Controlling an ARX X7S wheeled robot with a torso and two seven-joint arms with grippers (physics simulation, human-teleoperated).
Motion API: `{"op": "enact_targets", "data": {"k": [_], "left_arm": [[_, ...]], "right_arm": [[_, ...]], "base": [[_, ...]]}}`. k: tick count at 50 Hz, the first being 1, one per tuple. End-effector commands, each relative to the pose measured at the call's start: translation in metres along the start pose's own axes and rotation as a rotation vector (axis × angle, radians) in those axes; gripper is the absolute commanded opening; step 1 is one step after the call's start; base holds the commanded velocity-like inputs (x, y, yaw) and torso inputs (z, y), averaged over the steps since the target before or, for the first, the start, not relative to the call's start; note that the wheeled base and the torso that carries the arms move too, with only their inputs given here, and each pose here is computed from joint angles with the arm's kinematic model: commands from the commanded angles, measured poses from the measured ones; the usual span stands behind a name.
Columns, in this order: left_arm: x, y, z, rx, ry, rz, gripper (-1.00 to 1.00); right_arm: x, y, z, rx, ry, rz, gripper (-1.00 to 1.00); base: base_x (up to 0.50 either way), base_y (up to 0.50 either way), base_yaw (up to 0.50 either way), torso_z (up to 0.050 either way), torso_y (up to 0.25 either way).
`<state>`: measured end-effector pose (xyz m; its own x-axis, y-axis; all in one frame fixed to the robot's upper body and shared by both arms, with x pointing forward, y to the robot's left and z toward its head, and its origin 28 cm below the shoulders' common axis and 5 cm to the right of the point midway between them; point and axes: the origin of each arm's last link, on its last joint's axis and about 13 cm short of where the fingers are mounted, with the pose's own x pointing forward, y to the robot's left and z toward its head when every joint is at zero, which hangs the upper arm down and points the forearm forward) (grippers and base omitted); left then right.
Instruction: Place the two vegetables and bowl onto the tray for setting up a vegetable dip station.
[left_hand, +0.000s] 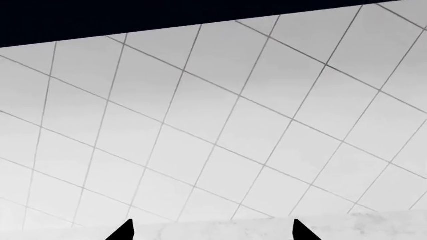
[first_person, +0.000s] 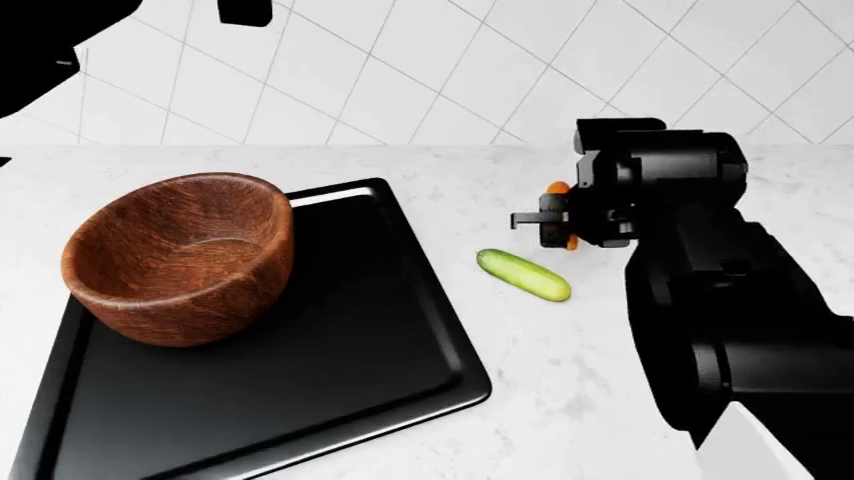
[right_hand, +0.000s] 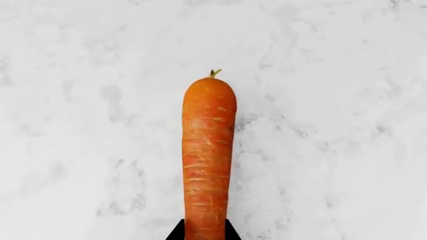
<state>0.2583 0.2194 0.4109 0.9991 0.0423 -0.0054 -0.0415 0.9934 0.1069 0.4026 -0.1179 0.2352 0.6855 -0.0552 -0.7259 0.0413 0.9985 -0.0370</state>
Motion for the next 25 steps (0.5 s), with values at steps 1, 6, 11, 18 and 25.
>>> {"op": "enact_targets", "data": {"k": [1, 6, 11, 18, 25], "left_arm": [[-0.005, 0.004, 0.006, -0.014, -0.013, 0.012, 1.0], [-0.01, 0.002, 0.009, -0.008, -0.021, 0.01, 1.0], [-0.015, 0.0, 0.011, -0.007, -0.023, 0.01, 1.0], [-0.018, 0.0, 0.013, 0.0, -0.027, 0.012, 1.0], [-0.018, 0.0, 0.015, -0.003, -0.034, -0.001, 1.0]], "right_arm": [[-0.024, -0.007, 0.022, -0.043, -0.038, 0.005, -1.0], [-0.053, -0.002, 0.046, -0.142, -0.087, 0.038, -1.0], [-0.059, 0.014, 0.048, -0.304, -0.047, 0.073, -1.0], [-0.062, 0.043, 0.04, -0.404, -0.017, 0.16, -1.0], [-0.089, 0.051, 0.027, -0.444, -0.015, 0.206, -1.0]], "base": [[0.0, 0.0, 0.0, 0.0, 0.0], [0.0, 0.0, 0.0, 0.0, 0.0], [0.0, 0.0, 0.0, 0.0, 0.0], [0.0, 0.0, 0.0, 0.0, 0.0], [0.0, 0.0, 0.0, 0.0, 0.0]]}}
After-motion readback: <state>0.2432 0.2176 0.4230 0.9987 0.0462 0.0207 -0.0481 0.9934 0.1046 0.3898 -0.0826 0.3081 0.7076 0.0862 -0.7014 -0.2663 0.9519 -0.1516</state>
